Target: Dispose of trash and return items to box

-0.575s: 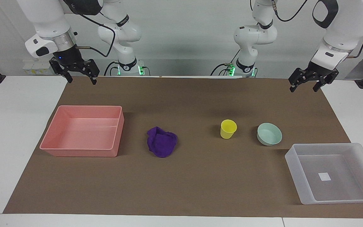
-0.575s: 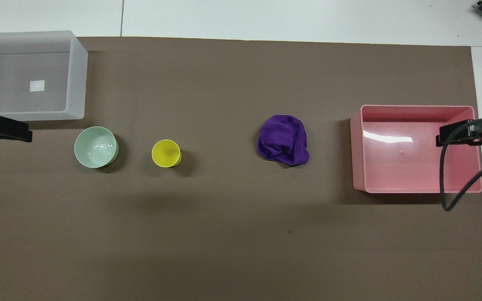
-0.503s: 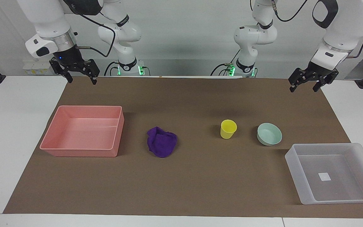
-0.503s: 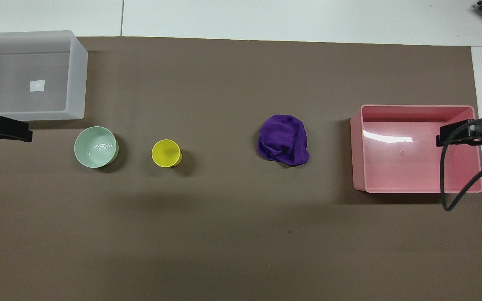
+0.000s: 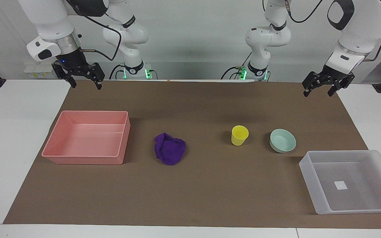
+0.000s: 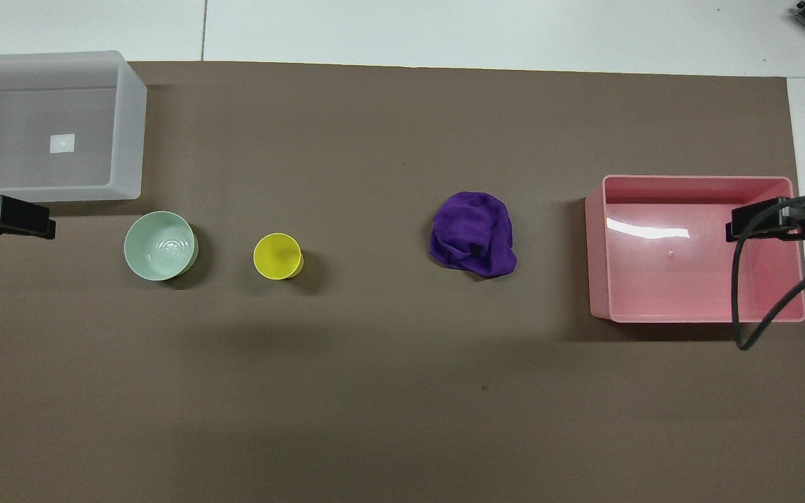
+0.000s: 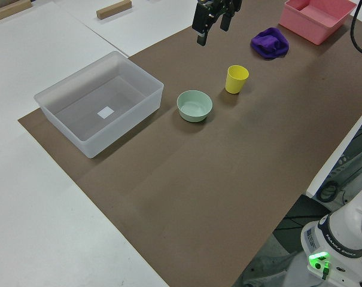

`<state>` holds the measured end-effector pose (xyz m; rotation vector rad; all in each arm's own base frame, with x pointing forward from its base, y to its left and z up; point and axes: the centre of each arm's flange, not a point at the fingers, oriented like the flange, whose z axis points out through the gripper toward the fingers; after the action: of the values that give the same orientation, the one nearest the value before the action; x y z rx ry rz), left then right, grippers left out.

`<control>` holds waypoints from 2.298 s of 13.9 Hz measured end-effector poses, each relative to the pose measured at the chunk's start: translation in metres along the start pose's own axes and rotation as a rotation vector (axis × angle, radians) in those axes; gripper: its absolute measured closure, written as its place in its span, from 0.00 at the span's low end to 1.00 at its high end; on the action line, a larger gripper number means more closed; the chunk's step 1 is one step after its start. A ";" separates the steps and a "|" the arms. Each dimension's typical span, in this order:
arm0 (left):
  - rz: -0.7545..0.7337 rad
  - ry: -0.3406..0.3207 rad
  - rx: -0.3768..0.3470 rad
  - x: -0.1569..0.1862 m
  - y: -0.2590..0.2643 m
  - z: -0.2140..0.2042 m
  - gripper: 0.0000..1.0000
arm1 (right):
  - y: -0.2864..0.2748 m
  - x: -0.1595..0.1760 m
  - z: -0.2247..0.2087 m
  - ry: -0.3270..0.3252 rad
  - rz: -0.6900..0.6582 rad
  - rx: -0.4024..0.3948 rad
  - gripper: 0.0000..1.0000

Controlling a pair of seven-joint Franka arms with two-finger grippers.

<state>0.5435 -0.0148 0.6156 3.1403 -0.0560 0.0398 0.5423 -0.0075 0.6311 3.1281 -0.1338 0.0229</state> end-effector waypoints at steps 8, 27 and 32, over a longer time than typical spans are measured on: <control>-0.005 0.088 0.002 0.013 -0.006 0.042 0.00 | -0.102 0.028 0.095 0.073 -0.077 0.019 0.00; -0.010 0.105 0.003 0.012 -0.013 0.295 0.36 | -0.260 0.039 0.327 0.119 -0.247 0.042 0.34; -0.003 0.121 0.001 0.014 -0.009 0.289 0.95 | -0.253 0.031 0.318 0.053 -0.243 0.017 0.90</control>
<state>0.5651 -0.0063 0.3273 3.1313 -0.0505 0.2297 0.5998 0.2387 0.3108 3.1321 0.2479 0.1054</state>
